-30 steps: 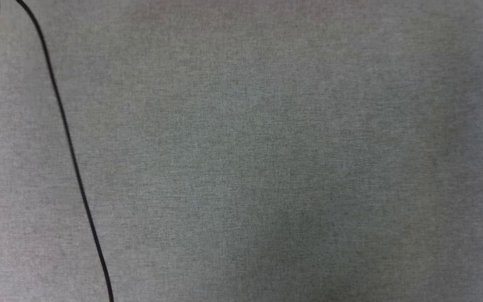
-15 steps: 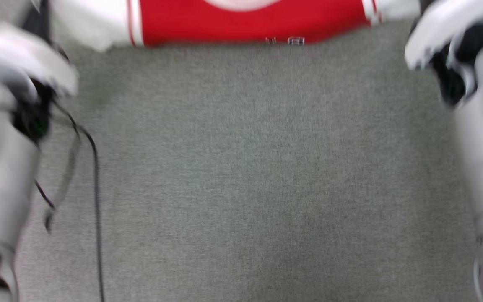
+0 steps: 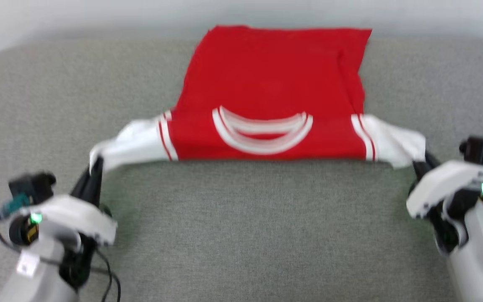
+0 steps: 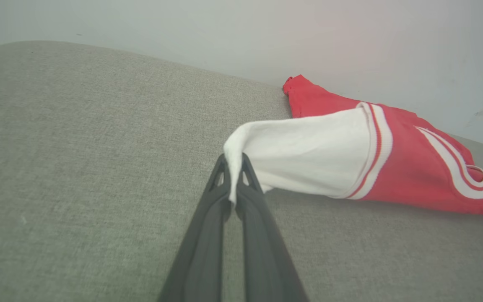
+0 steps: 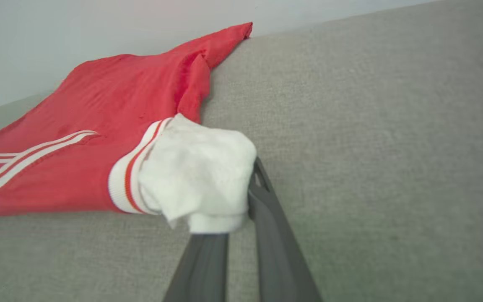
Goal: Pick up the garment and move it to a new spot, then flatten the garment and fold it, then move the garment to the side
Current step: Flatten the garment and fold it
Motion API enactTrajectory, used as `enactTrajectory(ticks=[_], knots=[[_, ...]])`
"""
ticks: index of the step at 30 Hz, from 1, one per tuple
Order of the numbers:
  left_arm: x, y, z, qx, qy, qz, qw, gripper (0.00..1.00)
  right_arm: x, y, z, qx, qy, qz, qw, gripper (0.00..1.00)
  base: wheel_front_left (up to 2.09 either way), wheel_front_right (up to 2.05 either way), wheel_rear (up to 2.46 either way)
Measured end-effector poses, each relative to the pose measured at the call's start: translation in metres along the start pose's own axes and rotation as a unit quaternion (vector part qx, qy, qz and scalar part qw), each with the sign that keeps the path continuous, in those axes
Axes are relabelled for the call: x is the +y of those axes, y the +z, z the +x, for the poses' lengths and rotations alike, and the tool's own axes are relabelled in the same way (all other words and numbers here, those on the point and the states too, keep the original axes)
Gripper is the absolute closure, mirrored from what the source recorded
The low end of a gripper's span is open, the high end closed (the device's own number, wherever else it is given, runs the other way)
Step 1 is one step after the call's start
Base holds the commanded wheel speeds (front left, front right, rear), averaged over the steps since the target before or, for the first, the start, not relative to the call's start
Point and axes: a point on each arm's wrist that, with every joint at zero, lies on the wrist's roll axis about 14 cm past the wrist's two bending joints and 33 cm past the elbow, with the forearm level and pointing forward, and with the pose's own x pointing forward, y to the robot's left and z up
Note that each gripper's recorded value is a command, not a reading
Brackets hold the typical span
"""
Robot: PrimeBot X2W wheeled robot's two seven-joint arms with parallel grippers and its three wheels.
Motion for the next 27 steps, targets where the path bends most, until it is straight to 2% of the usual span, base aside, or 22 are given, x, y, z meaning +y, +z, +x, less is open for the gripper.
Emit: enactTrajectory(ticks=[6,16,18,20,21,23,27], knots=[[-0.002,-0.023,-0.062,0.011,0.015,-0.006,1.0,1.0,-0.015,-0.025,-0.057,0.008,-0.018,0.026,0.999,1.0,0.0,0.0,0.0],[0.01,-0.041,-0.145,0.012,0.057,-0.022,0.998,1.0,-0.017,-0.068,-0.143,0.027,-0.035,0.064,0.997,1.0,0.0,0.0,0.0],[0.01,-0.041,-0.154,0.01,0.062,-0.026,0.998,1.0,-0.017,-0.07,-0.154,0.023,-0.037,0.068,0.997,0.79,0.0,0.0,0.0],[0.008,-0.043,-0.161,0.011,0.063,-0.029,0.998,1.0,-0.021,-0.078,-0.165,0.03,-0.045,0.066,0.996,0.73,0.0,0.0,0.0],[0.008,-0.043,-0.164,0.012,0.064,-0.029,0.997,1.0,-0.023,-0.084,-0.17,0.041,-0.048,0.065,0.996,0.58,0.0,0.0,0.0],[0.005,-0.043,-0.166,0.014,0.061,-0.029,0.998,1.0,-0.023,-0.095,-0.178,0.053,-0.051,0.067,0.995,0.0,0.0,0.0,0.0],[-0.007,-0.037,-0.165,0.008,0.045,-0.029,0.999,1.0,-0.013,-0.09,-0.177,0.044,-0.037,0.064,0.996,0.0,0.0,0.0,0.0]])
